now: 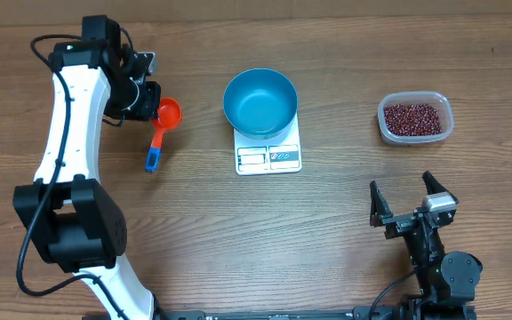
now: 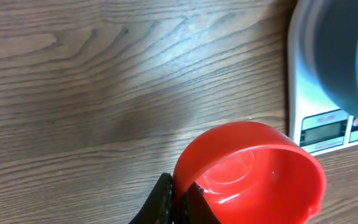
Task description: Scoop item into bowl and weigh 150g on scale
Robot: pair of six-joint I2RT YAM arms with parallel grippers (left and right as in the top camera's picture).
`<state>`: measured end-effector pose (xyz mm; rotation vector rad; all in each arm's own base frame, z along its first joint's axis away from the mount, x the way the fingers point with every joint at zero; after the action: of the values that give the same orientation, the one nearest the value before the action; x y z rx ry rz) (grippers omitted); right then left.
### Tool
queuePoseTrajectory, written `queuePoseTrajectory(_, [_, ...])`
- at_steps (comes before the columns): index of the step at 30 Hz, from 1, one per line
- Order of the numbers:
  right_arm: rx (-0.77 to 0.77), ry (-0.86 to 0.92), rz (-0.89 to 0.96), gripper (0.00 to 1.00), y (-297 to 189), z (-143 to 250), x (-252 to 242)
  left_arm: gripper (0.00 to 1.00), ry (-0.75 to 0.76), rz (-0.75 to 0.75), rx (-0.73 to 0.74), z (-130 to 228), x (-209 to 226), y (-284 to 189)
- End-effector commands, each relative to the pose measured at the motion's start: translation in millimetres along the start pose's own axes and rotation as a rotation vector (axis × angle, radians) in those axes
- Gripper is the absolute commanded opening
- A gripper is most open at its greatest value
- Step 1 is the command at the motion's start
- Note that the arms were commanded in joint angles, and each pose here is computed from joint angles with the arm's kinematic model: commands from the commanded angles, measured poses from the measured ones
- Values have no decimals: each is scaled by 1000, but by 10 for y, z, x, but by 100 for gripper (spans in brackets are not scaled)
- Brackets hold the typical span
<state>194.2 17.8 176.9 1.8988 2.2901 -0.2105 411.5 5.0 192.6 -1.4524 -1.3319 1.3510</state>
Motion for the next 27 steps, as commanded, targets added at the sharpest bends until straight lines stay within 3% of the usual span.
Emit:
queuePoseTrajectory(1, [-3,-2,-4,100,3,21,14,4,-53,39,-68,-41,-79,-261])
queuePoseTrajectory(10, [-3,-2,-4,100,3,21,14,4,-402,44,-58,-34,-61,-263])
queuePoseTrajectory(27, [-3,-2,-4,100,3,21,14,4,-439,42,-46,-11,-69,-260])
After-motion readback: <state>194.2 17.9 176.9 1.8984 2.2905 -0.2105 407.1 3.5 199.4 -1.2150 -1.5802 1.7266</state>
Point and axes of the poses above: each gripper's point midway between its finger pads, its own y axis out along the fingers, its own x axis along the line the jaws close on, z = x × y, the point moved 5 cm from there along -y, back along the fingers, and after that the axes turned 12 degrees about -y, right-handed, at the moved point
